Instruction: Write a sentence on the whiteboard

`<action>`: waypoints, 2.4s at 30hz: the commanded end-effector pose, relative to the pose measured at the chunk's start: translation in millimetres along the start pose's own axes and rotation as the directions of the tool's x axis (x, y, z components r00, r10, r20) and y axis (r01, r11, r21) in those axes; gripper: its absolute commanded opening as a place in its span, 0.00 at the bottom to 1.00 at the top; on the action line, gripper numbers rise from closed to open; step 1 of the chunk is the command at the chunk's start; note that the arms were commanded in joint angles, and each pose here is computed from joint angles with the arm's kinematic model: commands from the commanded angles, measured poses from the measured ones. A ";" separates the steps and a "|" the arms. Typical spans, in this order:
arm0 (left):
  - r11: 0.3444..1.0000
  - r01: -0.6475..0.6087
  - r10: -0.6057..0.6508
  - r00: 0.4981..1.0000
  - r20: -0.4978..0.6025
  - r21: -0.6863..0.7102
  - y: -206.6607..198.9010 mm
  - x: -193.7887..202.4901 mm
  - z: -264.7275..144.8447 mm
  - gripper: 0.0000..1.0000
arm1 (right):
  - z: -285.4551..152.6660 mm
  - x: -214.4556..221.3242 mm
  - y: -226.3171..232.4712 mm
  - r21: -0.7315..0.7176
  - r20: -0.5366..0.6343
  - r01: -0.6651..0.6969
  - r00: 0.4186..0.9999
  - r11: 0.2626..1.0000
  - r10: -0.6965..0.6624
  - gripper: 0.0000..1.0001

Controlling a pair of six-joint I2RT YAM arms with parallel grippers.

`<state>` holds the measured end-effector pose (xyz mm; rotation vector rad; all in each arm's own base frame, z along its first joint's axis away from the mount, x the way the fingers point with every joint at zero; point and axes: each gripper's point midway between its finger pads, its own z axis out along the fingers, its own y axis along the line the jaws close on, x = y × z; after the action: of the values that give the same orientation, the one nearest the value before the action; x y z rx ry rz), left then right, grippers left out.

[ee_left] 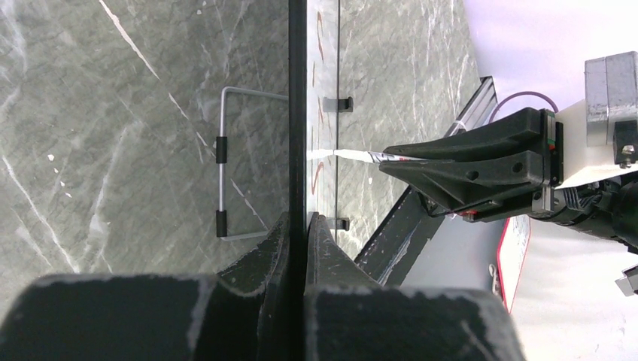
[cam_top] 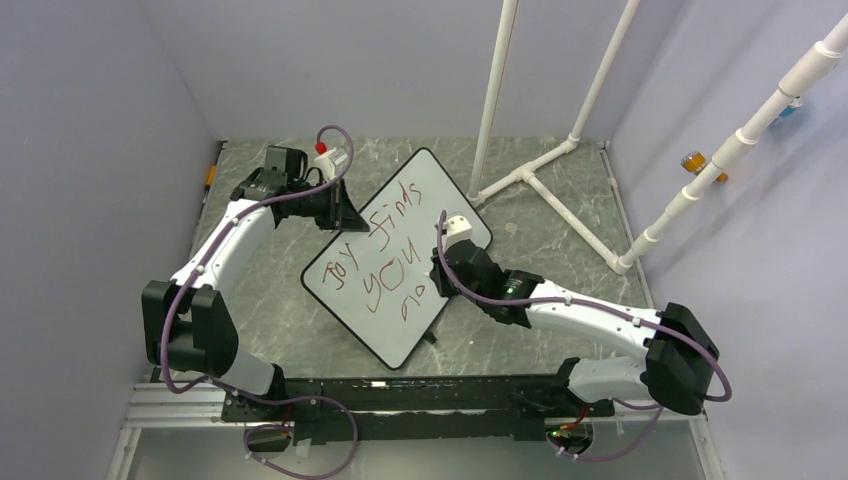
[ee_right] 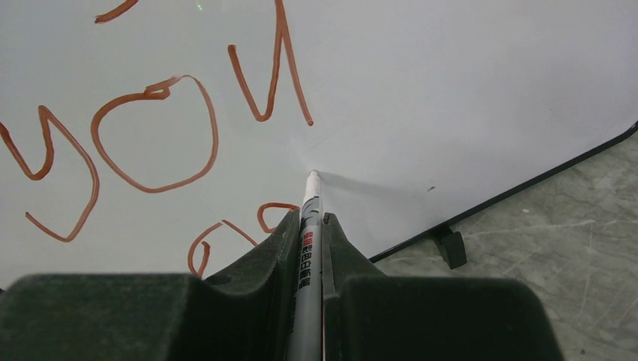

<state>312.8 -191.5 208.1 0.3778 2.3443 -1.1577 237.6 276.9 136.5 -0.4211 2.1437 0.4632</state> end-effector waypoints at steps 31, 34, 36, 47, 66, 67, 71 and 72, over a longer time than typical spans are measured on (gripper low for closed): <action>0.986 -0.149 0.154 0.986 0.070 -0.069 6.5 -22.8 -3.1 0.00 | 16.6 -31.4 -19.1 0.023 0.049 -0.036 0.998 0.999 0.035 0.00; 0.986 -0.148 0.153 0.986 0.071 -0.074 7.4 -23.6 -3.1 0.00 | 16.1 -19.3 -23.0 0.028 0.028 -0.047 0.999 0.998 0.047 0.00; 0.986 -0.147 0.152 0.986 0.071 -0.077 8.0 -23.9 -2.9 0.00 | 14.0 -8.6 -26.8 0.035 0.012 -0.053 0.999 0.998 0.053 0.00; 0.987 -0.144 0.150 0.986 0.069 -0.077 8.6 -24.2 -1.9 0.00 | 9.3 10.4 -39.5 0.063 -0.016 -0.072 0.997 0.995 0.073 0.00; 0.988 -0.136 0.139 0.989 0.050 -0.072 12.6 -21.3 2.5 0.00 | 6.7 -72.4 -42.6 0.067 0.117 -0.066 0.991 0.996 0.058 0.00; 0.990 -0.128 0.131 0.991 0.039 -0.064 13.6 -19.8 5.0 0.00 | 2.0 -72.6 -44.1 0.070 0.123 -0.070 0.991 0.995 0.061 0.00; 0.991 -0.123 0.123 0.992 -0.006 -0.050 14.8 -13.3 15.9 0.00 | -22.1 -78.6 -51.4 0.080 0.169 -0.097 0.982 0.992 0.082 0.00; 0.992 -0.121 0.121 0.993 -0.015 -0.046 14.5 -12.3 19.5 0.00 | -27.8 -80.1 -53.2 0.083 0.181 -0.104 0.980 0.991 0.088 0.00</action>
<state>318.4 -194.3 203.3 0.3772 2.3591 -1.1680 291.2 243.1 171.6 -0.2797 2.1039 0.4163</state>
